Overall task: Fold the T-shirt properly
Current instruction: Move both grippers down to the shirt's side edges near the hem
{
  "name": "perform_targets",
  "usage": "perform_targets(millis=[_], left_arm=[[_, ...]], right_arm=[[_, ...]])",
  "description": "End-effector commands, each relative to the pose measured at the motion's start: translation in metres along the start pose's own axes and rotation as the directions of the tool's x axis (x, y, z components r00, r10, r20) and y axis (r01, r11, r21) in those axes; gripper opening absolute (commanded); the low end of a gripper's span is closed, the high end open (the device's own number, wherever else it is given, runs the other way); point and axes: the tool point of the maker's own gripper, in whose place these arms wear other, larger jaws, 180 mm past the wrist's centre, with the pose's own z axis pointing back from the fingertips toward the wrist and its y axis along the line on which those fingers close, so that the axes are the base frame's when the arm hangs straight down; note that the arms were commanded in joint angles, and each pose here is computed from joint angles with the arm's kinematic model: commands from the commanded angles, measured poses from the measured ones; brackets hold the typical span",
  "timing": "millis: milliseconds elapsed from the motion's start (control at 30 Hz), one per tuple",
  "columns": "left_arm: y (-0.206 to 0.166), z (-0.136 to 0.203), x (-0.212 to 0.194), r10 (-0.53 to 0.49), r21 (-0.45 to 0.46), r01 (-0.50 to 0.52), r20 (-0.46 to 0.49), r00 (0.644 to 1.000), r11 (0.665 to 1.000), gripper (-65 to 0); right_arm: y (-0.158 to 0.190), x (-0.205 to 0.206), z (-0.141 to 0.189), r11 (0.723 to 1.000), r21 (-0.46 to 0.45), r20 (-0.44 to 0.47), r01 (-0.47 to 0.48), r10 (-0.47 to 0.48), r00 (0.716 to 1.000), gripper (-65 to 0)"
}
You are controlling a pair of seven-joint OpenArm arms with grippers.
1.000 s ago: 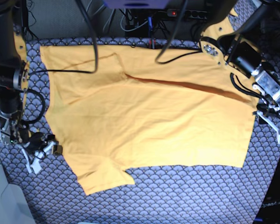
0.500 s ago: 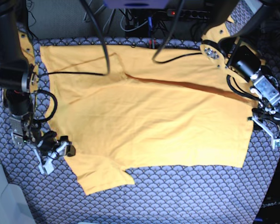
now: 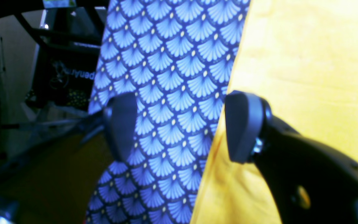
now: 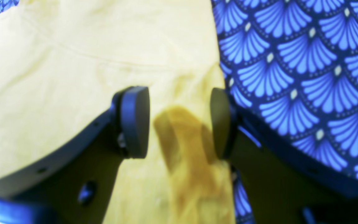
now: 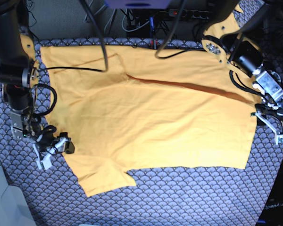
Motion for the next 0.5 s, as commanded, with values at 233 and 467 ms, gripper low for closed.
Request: perform_targets(millis=[233,467], left_arm=[[0.013,0.005,0.026,0.007,0.030,-0.009,0.069,0.998,0.999,-22.5],[0.012,0.005,0.027,0.009,0.029,-0.011,0.071,0.997,1.000,-22.5]], right_arm=[[0.005,-0.015,-0.002,1.000,0.013,-0.027,-0.005,0.005,1.000,-61.2],[0.001,0.016,0.004,0.998,0.001,0.027,-0.056,0.056,0.998,-65.0]])
